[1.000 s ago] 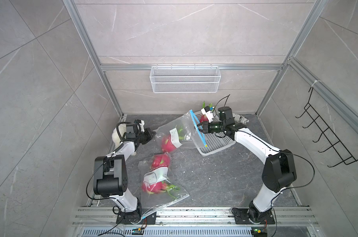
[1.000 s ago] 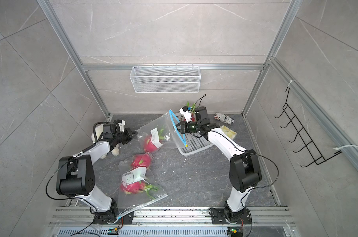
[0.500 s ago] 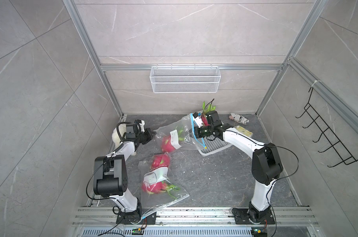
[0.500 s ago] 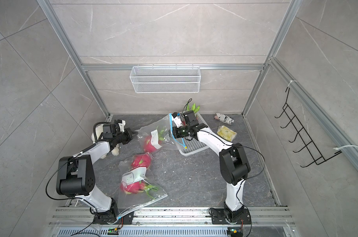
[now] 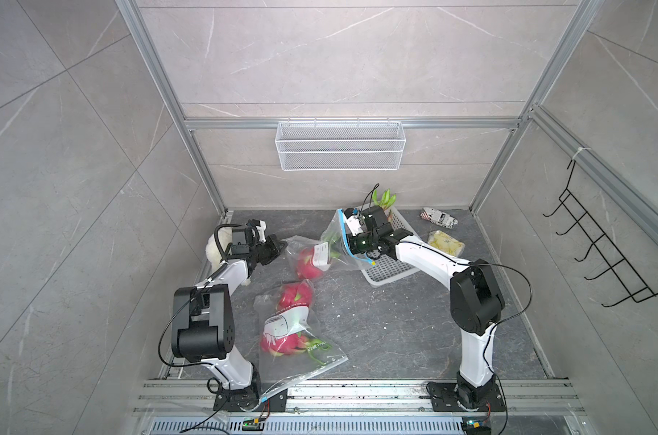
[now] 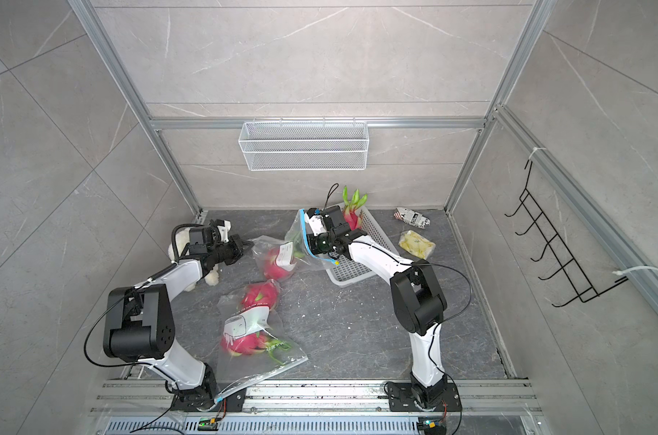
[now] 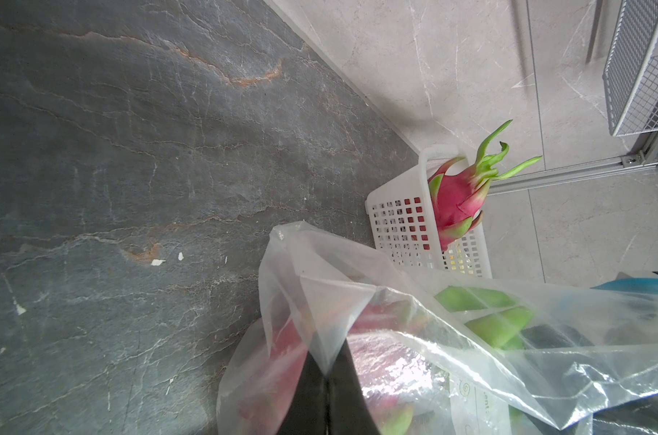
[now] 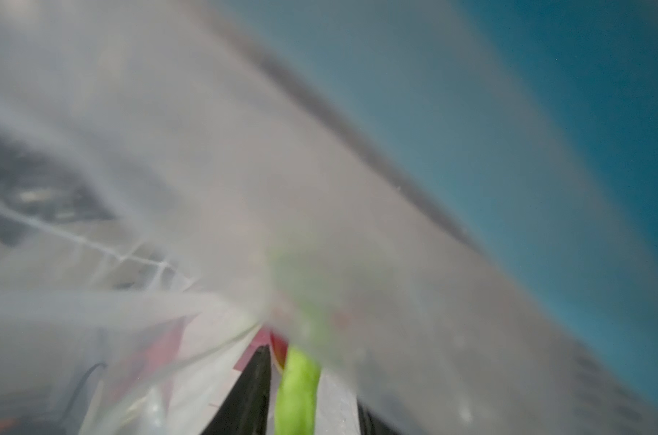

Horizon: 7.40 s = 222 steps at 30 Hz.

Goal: Open the zip-top bag and take out the dragon fruit
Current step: Pick up the dragon fruit from the zipper food storage bag, then place the dragon fruit in the basket.

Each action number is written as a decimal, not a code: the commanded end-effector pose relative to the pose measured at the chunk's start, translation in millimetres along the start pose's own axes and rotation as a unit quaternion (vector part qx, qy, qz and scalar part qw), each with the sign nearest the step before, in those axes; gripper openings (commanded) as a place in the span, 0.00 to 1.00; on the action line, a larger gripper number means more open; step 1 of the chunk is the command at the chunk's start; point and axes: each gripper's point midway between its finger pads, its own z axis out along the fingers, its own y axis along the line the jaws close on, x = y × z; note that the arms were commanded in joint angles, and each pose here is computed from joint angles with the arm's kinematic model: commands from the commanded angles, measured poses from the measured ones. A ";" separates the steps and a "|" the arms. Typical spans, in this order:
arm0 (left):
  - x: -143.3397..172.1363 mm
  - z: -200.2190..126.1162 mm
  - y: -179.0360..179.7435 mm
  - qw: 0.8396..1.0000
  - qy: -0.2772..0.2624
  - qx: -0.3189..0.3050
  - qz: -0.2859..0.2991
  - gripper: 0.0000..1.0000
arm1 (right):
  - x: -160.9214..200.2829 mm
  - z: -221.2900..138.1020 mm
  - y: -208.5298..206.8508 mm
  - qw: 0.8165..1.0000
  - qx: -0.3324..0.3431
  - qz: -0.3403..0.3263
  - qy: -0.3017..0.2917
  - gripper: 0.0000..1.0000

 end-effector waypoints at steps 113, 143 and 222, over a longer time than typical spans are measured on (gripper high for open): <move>0.8 -13.2 49.6 0.992 -0.019 -0.109 -0.068 0.00 | -37.1 5.4 43.0 0.975 -0.105 0.075 -0.180 0.07; -5.2 -23.3 55.0 0.990 -0.036 -0.119 -0.068 0.00 | -50.3 -156.2 22.1 0.975 0.052 -0.010 -0.217 0.05; -8.5 -29.6 43.5 0.992 -0.041 -0.103 -0.054 0.00 | 2.2 -175.7 -183.4 0.932 0.303 0.115 -0.165 0.02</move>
